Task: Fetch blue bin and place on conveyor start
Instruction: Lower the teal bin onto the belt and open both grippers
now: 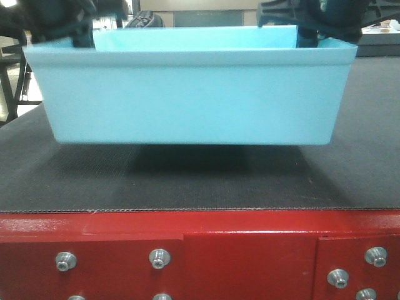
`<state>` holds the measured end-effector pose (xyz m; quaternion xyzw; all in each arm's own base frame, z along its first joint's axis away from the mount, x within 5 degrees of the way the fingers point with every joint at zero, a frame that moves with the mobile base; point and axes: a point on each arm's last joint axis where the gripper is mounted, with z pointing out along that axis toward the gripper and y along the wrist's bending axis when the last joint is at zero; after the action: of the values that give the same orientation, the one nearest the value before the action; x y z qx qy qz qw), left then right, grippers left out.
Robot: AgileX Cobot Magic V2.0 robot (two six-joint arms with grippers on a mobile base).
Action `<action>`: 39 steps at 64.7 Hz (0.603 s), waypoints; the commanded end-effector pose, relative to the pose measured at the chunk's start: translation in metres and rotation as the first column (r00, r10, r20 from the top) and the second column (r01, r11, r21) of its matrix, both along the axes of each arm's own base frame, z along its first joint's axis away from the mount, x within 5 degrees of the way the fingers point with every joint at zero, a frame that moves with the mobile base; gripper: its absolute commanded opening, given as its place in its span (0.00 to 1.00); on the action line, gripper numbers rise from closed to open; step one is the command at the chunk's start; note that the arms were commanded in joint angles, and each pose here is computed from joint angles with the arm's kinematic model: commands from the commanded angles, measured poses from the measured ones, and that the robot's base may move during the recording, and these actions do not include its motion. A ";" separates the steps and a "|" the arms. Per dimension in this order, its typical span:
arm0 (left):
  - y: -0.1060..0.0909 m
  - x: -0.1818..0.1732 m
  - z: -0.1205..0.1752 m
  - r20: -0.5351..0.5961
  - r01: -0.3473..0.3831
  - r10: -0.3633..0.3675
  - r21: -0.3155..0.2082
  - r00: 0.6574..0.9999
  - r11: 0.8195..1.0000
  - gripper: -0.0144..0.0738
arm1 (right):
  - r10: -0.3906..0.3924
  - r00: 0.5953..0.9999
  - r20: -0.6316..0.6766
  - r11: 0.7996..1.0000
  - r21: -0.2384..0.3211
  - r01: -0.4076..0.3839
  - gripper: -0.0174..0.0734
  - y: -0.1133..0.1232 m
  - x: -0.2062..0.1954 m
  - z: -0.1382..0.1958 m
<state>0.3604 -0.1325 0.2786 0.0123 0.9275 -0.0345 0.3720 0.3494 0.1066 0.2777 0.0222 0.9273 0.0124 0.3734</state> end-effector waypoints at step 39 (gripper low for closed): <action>-0.008 0.004 -0.003 0.021 0.022 -0.022 -0.018 1.000 1.000 0.54 | -0.002 1.000 0.031 0.997 0.076 -0.001 0.60 0.011 0.014 -0.015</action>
<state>0.3645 -0.1352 0.2668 0.0148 0.9319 -0.0318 0.3610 0.3636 0.1132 0.2544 0.0351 0.9270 0.0332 0.3720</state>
